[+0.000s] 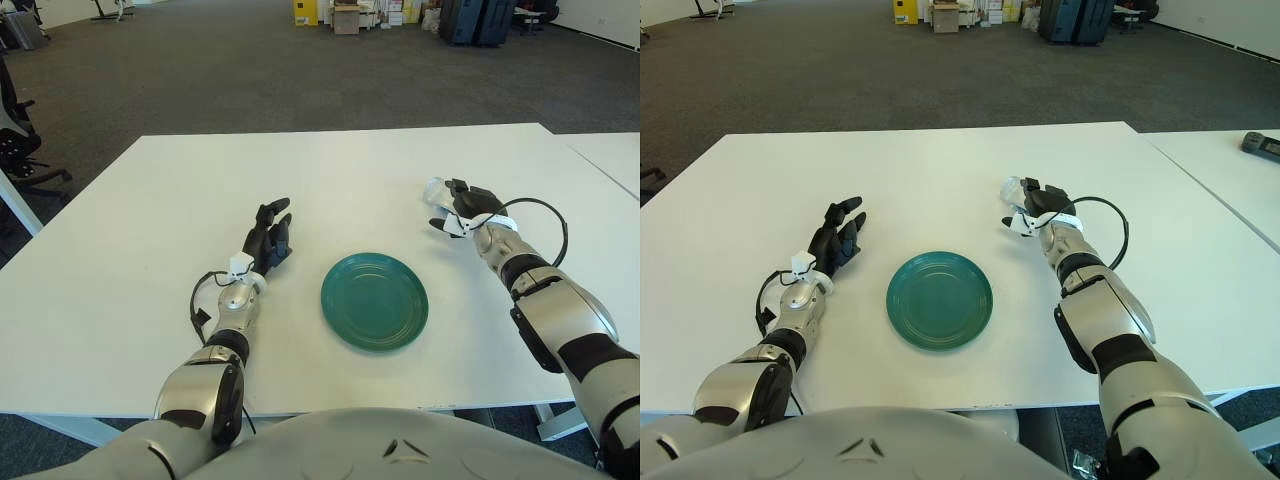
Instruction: Put the bottle into the plate.
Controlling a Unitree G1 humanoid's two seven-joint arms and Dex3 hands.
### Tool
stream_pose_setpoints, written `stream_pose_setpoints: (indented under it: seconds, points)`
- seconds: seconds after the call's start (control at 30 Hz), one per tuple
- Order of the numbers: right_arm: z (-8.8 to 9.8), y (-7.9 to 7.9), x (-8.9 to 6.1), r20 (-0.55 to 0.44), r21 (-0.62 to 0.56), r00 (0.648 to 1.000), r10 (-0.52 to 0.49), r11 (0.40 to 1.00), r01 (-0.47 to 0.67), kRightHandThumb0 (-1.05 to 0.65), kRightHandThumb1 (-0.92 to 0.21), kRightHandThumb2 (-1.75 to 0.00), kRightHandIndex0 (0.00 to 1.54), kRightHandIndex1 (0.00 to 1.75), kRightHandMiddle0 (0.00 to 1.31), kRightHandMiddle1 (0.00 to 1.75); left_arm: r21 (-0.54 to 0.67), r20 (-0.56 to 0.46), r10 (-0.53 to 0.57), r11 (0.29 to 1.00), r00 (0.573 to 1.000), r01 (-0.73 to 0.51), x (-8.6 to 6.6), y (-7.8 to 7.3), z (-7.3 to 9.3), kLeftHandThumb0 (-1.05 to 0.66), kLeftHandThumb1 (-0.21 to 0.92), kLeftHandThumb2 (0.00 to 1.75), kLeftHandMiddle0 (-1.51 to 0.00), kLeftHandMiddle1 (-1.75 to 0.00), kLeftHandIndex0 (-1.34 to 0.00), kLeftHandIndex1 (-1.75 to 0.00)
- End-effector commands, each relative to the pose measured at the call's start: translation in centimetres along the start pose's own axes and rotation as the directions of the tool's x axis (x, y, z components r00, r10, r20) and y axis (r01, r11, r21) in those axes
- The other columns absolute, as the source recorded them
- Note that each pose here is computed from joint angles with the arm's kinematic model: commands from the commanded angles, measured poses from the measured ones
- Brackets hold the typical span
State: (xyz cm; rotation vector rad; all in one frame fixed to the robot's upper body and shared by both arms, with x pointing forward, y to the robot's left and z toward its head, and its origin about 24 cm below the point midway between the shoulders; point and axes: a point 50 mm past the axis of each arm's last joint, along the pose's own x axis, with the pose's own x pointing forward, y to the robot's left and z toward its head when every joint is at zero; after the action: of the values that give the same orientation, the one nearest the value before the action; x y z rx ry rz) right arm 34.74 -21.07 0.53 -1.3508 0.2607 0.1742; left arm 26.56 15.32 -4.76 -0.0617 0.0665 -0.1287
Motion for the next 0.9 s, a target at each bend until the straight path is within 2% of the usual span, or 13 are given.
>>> stream_pose_setpoints:
  seconds: [0.0, 0.33, 0.6, 0.87]
  points:
    - [-0.4, 1.2, -0.4, -0.028, 0.03, 0.997, 0.072, 0.997, -0.071, -0.91, -0.92, -0.6, 0.21, 0.04, 0.0, 0.38, -0.036, -0.094, 0.021, 0.999, 0.995, -0.024, -2.2, 0.3, -2.3, -0.86, 0.92, 0.84, -0.45, -0.04, 0.0, -1.01]
    - [-1.9, 2.8, -1.2, -0.084, 0.074, 0.984, 0.159, 0.986, -0.152, -0.9, -0.92, -0.57, 0.27, 0.06, 0.0, 0.41, -0.089, -0.069, 0.026, 0.995, 0.997, -0.032, -2.6, 0.7, -2.2, -0.84, 0.92, 0.83, -0.49, -0.07, -0.02, -1.05]
    - [-1.9, 4.3, -1.8, -0.083, 0.088, 0.973, 0.215, 0.974, -0.208, -0.89, -0.92, -0.58, 0.27, 0.06, 0.0, 0.41, -0.127, -0.065, 0.027, 0.991, 0.998, -0.035, -3.0, 1.4, -2.3, -0.83, 0.92, 0.82, -0.49, -0.07, -0.03, -1.06]
    - [-1.8, 4.9, -2.0, -0.075, 0.1, 0.97, 0.231, 0.97, -0.223, -0.88, -0.92, -0.57, 0.28, 0.06, 0.0, 0.46, -0.148, -0.061, 0.015, 0.989, 0.998, -0.023, -3.1, 1.8, -2.3, -0.82, 0.92, 0.82, -0.48, -0.06, -0.02, -1.06]
